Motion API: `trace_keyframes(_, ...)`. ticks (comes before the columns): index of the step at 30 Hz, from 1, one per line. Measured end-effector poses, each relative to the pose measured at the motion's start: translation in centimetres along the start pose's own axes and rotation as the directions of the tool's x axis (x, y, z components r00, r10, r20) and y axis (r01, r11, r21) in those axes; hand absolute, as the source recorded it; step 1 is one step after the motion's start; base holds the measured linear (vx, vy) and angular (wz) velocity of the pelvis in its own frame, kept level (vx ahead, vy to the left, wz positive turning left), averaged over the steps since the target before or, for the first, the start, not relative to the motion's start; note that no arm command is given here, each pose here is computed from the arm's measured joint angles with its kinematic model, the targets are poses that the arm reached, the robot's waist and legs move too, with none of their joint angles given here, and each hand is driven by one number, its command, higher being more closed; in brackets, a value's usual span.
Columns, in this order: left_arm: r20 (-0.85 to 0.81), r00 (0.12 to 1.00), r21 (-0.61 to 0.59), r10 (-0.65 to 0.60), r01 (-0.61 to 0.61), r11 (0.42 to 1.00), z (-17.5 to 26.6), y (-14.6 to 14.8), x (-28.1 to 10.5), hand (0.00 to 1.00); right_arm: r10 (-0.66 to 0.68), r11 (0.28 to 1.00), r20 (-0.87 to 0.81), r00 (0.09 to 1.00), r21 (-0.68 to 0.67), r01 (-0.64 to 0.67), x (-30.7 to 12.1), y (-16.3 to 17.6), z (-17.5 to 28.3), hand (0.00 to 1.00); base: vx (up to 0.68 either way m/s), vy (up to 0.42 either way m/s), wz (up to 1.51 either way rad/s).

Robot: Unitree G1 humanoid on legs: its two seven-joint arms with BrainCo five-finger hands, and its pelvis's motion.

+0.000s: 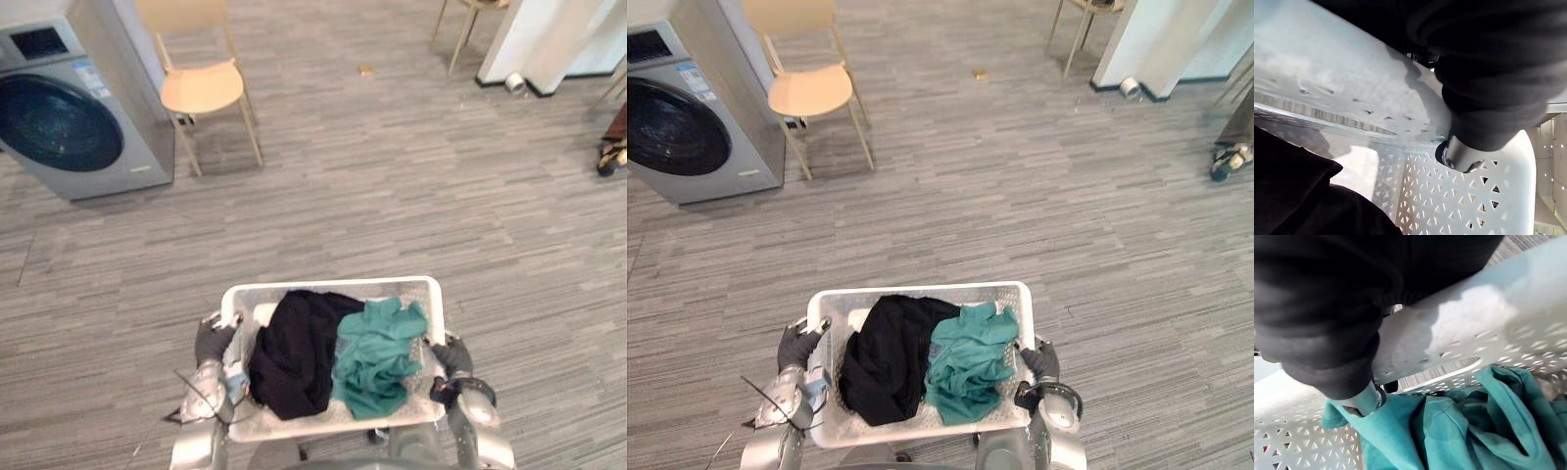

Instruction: Pick up the laundry basket with both hands and put the clothes into the washing machine.

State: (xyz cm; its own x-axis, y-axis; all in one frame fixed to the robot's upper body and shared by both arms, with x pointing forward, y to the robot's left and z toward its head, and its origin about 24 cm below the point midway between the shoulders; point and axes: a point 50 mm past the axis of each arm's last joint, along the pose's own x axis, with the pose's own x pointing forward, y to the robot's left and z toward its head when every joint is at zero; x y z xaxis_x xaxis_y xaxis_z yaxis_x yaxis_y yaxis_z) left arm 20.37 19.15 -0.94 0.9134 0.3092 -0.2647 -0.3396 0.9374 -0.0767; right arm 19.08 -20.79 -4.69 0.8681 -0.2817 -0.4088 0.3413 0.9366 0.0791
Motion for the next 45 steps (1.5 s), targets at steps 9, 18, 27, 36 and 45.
trace_keyframes(9, -0.059, 0.998, -0.052, 0.012, -0.015, 0.999, -1.4, -1.0, -0.1, 1.00, 0.009, 0.997, 0.059, 0.998, -0.076, -0.004, 0.6, -1.1, 1.8, 1.00, 0.61, -0.274, 0.17)
trace_keyframes(18, -0.061, 0.998, -0.069, 0.021, -0.025, 0.997, -1.7, -0.4, -0.4, 1.00, 0.029, 0.996, 0.064, 0.998, -0.087, -0.024, 0.7, -0.8, 2.1, 1.00, 0.42, 0.009, 0.19)
trace_keyframes(27, -0.010, 0.997, -0.079, 0.072, -0.073, 0.994, -0.5, 0.7, -0.3, 1.00, 0.050, 0.998, 0.059, 0.997, -0.032, -0.048, 0.7, 1.0, 1.7, 1.00, 0.54, 0.343, 0.16)
trace_keyframes(36, -0.033, 0.995, -0.015, 0.095, -0.096, 0.995, -1.2, 1.7, -1.2, 1.00, 0.041, 0.999, -0.004, 0.999, -0.016, -0.041, -1.2, 1.1, -0.5, 1.00, 0.67, 0.211, 0.59)
trace_keyframes(45, -0.025, 0.997, -0.015, 0.076, -0.076, 0.997, -1.1, 0.6, -1.4, 1.00, 0.014, 1.000, 0.030, 0.999, -0.013, -0.014, -2.9, -0.1, 0.0, 1.00, 0.75, -0.028, 0.42)
